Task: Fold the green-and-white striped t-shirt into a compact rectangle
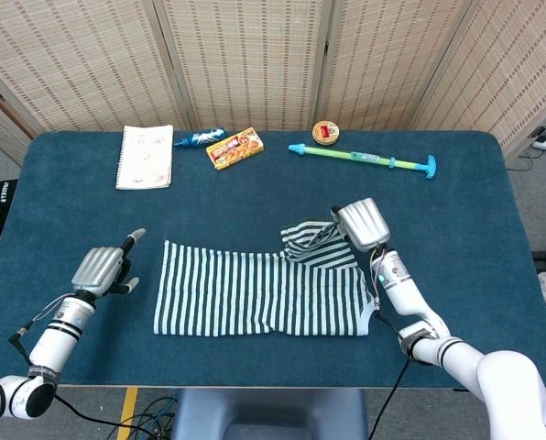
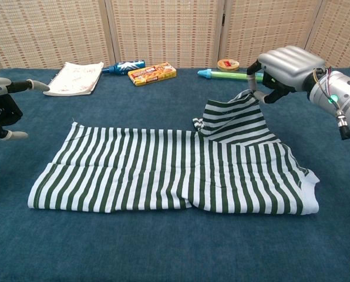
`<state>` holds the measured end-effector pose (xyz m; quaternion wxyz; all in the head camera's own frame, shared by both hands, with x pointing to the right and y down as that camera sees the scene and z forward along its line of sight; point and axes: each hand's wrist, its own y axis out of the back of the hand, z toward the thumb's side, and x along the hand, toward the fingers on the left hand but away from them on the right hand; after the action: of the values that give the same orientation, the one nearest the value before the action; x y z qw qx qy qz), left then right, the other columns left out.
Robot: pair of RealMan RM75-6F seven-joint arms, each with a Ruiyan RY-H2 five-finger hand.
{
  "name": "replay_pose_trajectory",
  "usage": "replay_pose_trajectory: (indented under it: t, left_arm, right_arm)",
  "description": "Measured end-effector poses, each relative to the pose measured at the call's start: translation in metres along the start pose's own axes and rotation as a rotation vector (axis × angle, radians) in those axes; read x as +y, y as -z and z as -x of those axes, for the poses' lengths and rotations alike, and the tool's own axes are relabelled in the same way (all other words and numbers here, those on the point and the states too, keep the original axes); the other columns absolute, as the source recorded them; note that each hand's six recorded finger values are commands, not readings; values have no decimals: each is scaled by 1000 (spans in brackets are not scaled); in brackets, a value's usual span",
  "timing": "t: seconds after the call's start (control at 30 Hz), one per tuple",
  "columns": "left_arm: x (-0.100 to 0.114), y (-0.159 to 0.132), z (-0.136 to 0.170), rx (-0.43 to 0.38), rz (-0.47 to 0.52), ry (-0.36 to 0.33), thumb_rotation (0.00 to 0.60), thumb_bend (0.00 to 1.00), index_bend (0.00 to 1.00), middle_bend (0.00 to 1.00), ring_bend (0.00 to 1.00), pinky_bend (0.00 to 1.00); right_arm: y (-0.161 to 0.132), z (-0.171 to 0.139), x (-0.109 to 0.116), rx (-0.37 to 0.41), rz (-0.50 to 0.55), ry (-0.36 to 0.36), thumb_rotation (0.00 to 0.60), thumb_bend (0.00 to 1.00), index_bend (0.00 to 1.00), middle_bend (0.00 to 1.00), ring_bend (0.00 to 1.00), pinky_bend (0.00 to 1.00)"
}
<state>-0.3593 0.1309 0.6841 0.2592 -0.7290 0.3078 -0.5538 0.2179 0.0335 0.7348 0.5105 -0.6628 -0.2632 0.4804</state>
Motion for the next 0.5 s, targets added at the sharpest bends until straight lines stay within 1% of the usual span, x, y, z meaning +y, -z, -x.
replay_pose_trajectory:
  t: [0.03, 0.17, 0.23, 0.33, 0.5]
  left_arm:
    - [0, 0, 0, 1, 3, 1, 600, 334, 0, 867, 783, 912]
    - [0, -1, -1, -2, 7, 0, 600, 332, 0, 867, 782, 912]
    - [1, -2, -1, -4, 6, -1, 600, 331, 0, 867, 782, 912]
    - [0, -3, 0, -6, 8, -2, 600, 332, 0, 867, 782, 912]
    - [0, -1, 1, -3, 10, -3, 600, 331, 0, 867, 782, 912]
  right_arm:
    - [1, 3, 0, -10, 2, -3, 600, 427, 547, 1000, 1000, 1000]
    - [-1, 16, -1, -51, 22, -19, 600, 302, 336, 999, 1000, 1000]
    - [-5, 22, 0, -63, 20, -25, 600, 259, 270, 995, 1000, 1000]
    - [-10, 31, 4, -72, 22, -23, 600, 210, 221, 992, 1000, 1000]
    - [-11, 33, 4, -79, 17, -40, 600, 194, 215, 992, 1000, 1000]
